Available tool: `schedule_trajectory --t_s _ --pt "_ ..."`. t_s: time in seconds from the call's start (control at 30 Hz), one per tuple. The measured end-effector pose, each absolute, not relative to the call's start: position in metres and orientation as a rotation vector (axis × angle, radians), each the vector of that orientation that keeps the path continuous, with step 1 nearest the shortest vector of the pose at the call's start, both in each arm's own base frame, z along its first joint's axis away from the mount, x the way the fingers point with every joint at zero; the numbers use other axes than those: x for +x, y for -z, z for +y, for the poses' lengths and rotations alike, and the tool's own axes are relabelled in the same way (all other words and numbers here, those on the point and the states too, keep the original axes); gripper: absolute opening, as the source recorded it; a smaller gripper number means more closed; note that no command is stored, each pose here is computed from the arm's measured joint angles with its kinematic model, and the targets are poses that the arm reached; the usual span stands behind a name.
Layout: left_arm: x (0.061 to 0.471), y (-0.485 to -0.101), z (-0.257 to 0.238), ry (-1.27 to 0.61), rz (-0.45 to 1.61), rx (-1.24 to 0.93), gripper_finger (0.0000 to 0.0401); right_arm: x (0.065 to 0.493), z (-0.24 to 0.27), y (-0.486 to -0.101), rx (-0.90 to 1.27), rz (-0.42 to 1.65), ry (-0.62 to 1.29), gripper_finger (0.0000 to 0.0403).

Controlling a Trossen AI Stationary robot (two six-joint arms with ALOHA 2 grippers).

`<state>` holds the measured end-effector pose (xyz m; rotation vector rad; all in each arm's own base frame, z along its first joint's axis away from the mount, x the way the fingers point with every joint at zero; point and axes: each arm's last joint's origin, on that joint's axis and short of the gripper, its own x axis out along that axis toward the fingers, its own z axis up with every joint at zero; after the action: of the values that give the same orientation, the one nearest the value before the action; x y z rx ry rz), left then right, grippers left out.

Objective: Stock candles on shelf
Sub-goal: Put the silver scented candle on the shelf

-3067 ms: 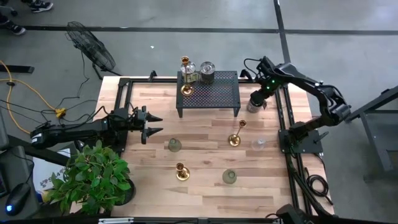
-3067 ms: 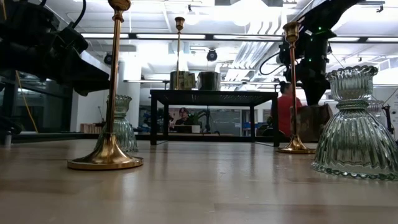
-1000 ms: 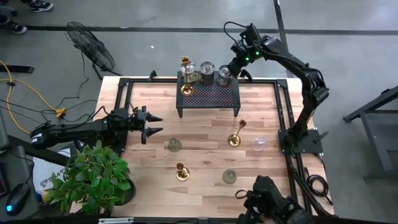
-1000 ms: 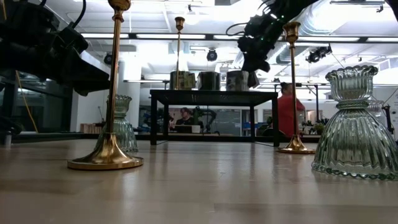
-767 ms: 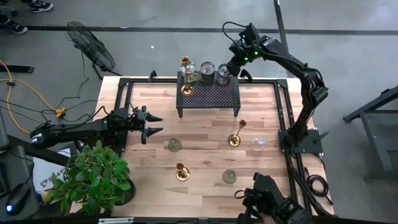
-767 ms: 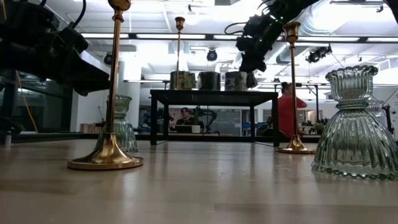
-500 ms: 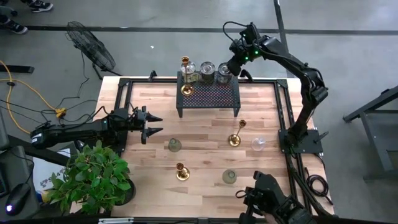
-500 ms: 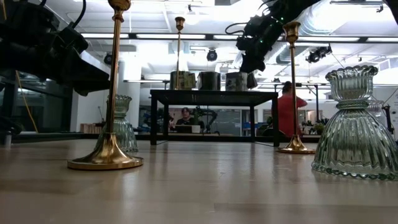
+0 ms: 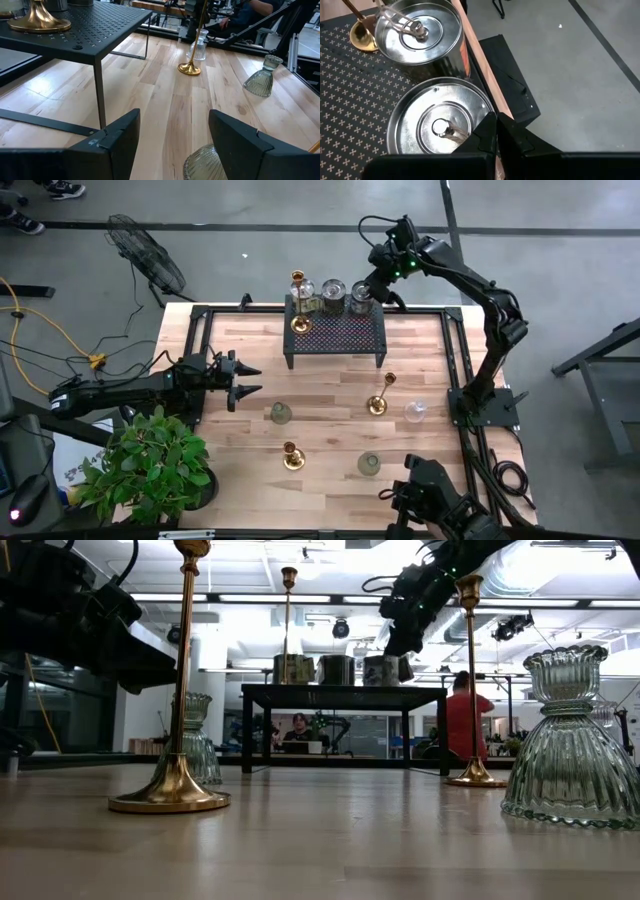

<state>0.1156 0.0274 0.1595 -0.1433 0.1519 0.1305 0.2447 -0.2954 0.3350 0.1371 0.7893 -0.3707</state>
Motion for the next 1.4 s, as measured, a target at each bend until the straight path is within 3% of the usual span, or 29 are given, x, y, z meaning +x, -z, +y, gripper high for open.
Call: schedule_trajectory --t_s 1.0,1.13,1.4 --pt "0.1156 -0.1595 0.0274 -0.13 0.152 -0.143 0.023 0.2444 -0.2959 -0.3352 0.12 0.81 0.412 0.0004" --pt "0.1156 -0.1595 0.0274 -0.131 0.152 -0.143 0.023 0.2458 -0.2943 -0.3349 0.12 0.813 0.406 0.0025" --pt "0.1156 -0.1595 0.0273 -0.13 0.152 -0.143 0.023 0.25 -0.2917 -0.3355 0.114 0.809 0.408 0.0115"
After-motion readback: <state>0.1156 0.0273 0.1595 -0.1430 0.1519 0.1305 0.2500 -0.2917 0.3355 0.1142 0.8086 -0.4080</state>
